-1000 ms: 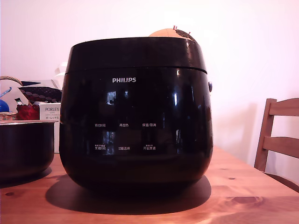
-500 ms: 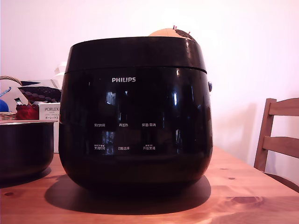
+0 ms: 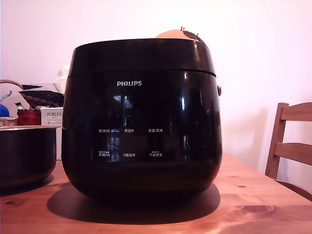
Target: Open the rice cooker by pressing the large metal button on the top of its lid with medium force
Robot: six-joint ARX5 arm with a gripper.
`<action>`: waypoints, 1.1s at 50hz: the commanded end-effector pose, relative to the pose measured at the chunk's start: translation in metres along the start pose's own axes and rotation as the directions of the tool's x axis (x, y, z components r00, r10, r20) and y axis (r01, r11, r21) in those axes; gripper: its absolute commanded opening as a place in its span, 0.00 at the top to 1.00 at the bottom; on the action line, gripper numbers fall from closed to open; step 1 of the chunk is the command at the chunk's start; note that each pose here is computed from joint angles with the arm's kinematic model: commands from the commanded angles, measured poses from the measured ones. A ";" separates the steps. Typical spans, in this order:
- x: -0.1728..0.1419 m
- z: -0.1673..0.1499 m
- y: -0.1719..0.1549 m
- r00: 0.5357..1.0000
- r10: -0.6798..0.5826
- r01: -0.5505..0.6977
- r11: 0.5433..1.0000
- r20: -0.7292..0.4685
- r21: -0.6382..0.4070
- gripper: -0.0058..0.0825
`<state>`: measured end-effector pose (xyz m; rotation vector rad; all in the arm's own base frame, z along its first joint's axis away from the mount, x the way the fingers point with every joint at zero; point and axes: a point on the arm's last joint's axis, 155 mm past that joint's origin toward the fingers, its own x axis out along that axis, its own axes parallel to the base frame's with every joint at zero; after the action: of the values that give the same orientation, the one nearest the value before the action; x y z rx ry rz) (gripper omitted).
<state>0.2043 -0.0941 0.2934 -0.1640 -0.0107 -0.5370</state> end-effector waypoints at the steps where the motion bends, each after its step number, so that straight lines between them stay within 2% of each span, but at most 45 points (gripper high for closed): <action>1: 0.004 0.005 -0.003 1.000 -0.022 0.023 0.999 -0.017 0.032 0.96; 8: 0.014 0.014 -0.012 0.995 -0.081 0.086 0.993 -0.060 0.082 0.96; 28: 0.049 0.011 -0.040 0.954 -0.244 0.266 0.958 -0.176 0.111 0.96; 39: 0.070 -0.004 -0.066 0.914 -0.341 0.368 0.925 -0.218 0.095 0.96; 55: 0.099 -0.038 -0.101 0.861 -0.413 0.453 0.888 -0.298 0.076 0.96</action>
<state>0.2349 -0.2305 0.2742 0.0534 0.2000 -1.0023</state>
